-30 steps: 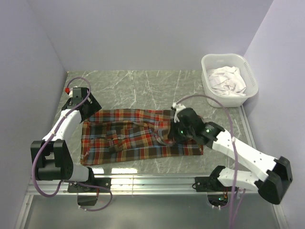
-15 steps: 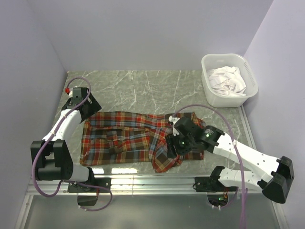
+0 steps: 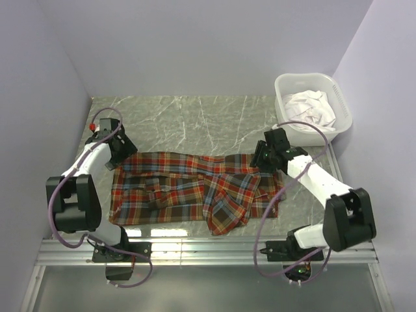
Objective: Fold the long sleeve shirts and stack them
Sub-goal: Fold the shirt
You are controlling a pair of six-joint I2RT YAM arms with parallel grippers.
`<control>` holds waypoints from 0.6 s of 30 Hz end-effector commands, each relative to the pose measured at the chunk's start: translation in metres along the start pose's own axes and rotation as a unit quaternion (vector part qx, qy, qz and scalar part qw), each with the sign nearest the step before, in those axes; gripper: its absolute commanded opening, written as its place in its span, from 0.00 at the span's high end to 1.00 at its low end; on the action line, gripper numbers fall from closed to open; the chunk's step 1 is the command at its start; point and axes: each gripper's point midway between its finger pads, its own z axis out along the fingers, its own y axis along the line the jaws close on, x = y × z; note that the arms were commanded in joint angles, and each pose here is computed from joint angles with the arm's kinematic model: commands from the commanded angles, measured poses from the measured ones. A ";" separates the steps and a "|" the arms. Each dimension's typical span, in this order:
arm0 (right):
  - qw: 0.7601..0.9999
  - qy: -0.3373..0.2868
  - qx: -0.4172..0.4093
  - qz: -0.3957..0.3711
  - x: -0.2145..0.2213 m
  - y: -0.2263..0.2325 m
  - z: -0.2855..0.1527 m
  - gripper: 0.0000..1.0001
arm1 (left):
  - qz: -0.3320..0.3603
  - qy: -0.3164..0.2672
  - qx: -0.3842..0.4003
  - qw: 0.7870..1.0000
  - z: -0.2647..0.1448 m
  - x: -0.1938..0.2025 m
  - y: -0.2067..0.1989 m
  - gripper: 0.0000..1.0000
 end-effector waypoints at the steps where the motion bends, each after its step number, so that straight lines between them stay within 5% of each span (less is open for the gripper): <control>1: 0.997 -0.042 -0.030 0.066 -0.027 0.001 0.022 0.45 | -0.021 0.000 0.032 0.999 -0.001 -0.012 -0.014 0.16; 18: 0.989 -0.033 -0.075 0.127 -0.050 -0.023 0.076 0.46 | -0.034 0.029 0.055 0.997 0.006 0.003 -0.011 0.11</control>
